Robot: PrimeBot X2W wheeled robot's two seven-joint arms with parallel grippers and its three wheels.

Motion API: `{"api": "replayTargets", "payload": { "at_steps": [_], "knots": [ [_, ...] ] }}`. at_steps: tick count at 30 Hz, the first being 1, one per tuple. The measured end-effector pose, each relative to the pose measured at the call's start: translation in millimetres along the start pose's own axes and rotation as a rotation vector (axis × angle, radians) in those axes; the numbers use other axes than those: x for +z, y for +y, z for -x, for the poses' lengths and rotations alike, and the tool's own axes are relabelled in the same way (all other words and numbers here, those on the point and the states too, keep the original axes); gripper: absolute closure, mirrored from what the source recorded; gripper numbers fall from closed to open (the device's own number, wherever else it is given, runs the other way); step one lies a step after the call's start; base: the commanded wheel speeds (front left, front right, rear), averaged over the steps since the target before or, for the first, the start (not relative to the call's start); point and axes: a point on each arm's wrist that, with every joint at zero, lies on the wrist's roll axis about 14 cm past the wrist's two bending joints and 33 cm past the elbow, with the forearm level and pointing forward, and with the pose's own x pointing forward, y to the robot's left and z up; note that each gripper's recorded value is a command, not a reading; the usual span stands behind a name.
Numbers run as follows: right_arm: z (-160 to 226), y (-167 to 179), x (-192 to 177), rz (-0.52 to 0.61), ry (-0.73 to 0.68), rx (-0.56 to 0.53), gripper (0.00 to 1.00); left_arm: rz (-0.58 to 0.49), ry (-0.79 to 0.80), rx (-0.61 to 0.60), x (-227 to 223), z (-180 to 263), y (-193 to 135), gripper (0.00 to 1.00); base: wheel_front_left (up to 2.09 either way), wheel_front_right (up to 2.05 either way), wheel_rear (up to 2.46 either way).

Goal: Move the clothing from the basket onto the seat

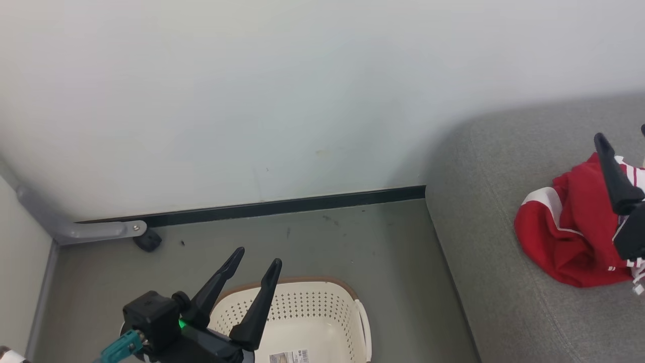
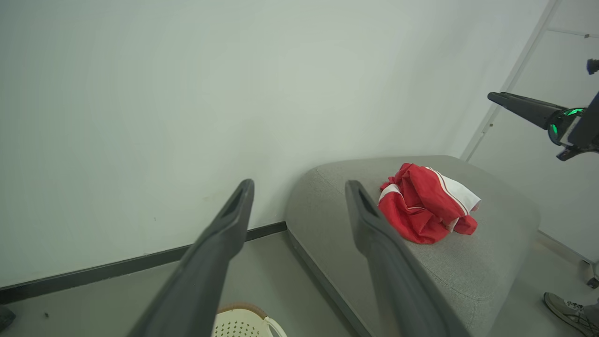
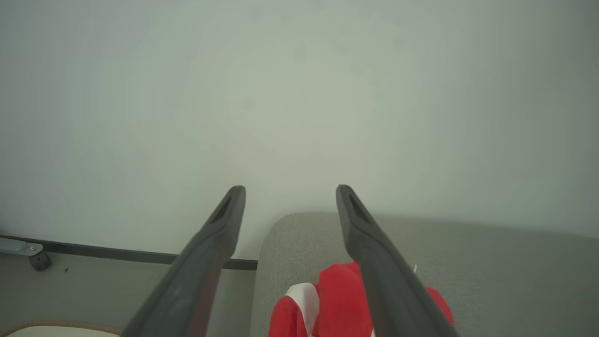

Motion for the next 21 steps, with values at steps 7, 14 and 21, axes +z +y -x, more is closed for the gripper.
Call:
{"api": "replayTargets", "payload": {
  "at_steps": [7, 14, 21],
  "knots": [
    [15.4, 42.3, -22.1, -0.097, -0.009, 0.079, 0.00, -0.003, -0.060, 0.125, 12.4, 30.1, 23.2, 0.00, 0.00, 0.00, 0.00],
    [32.3, 75.3, -35.9, -0.220, -0.043, 0.126, 0.00, -0.001, -0.082, 0.249, 14.2, 64.5, 47.2, 0.00, 0.00, 0.00, 0.00],
    [48.8, 93.4, -64.6, -0.303, -0.040, 0.116, 0.00, 0.004, -0.067, 0.364, 1.0, 91.1, 70.9, 0.00, 0.00, 0.00, 0.00]
  ]
}}
